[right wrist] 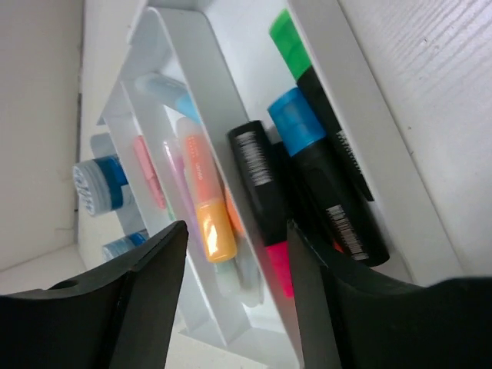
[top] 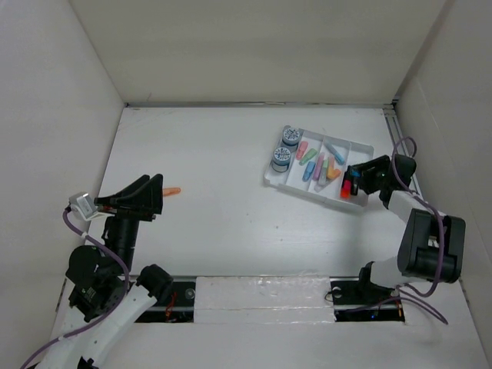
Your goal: Organize the desk
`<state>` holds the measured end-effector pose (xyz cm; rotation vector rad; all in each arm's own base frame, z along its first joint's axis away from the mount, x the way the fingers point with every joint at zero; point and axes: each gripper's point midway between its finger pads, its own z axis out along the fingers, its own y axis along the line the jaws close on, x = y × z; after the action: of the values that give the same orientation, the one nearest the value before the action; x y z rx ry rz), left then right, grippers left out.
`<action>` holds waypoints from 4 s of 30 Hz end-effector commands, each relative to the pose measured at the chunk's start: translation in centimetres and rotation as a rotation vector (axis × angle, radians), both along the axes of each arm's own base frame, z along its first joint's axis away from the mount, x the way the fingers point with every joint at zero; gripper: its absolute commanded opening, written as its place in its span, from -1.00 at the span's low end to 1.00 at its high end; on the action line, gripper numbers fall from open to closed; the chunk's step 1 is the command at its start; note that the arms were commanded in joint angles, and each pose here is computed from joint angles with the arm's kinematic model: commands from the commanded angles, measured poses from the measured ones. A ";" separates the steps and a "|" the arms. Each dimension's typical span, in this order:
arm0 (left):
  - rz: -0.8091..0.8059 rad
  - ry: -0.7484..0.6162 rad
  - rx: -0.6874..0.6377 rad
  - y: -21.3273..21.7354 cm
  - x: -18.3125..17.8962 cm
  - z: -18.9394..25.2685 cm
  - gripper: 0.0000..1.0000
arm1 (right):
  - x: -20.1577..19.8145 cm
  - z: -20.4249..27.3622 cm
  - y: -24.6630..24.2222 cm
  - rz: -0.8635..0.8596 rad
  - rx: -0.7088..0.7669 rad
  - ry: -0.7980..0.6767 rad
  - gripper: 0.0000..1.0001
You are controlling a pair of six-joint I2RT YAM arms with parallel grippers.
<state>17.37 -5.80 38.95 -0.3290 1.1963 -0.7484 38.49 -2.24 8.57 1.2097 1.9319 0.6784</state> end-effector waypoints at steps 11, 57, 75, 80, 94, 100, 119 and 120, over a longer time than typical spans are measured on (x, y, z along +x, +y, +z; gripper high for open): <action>-0.005 -0.029 -0.009 -0.2 0.1 1.0 0.06 | 0.5 9.8 20.0 0.498 -0.174 -0.315 -0.85; 0.036 -0.104 -0.093 2.5 -2.2 2.5 0.06 | -2.0 -0.2 65.2 1.200 -0.373 -0.423 -0.16; 0.036 -0.106 -0.091 2.6 -2.4 2.3 0.07 | -4.5 -0.8 56.1 1.073 -0.524 -0.286 -0.46; 0.035 -0.098 -0.084 2.4 -2.2 2.1 0.07 | -5.0 2.9 55.6 1.041 -0.460 -0.344 0.01; 0.023 -0.098 -0.075 2.0 -2.1 2.1 0.07 | -5.5 -4.3 57.1 1.314 -0.657 -0.255 0.69; 0.009 -0.105 -0.065 1.7 -2.2 2.3 0.08 | -5.9 -6.0 55.4 1.268 -0.768 -0.219 0.61; 0.012 -0.100 -0.062 1.7 -2.1 2.1 0.08 | -8.2 -7.4 53.0 1.223 -0.902 -0.227 -0.45; 0.013 -0.098 -0.060 1.7 -2.0 2.0 0.08 | -8.5 -6.9 53.5 1.230 -0.866 -0.246 -0.48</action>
<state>15.36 -3.95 40.31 -0.3599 1.1017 -0.7795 32.28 51.89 3.24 -0.5959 2.1461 0.3747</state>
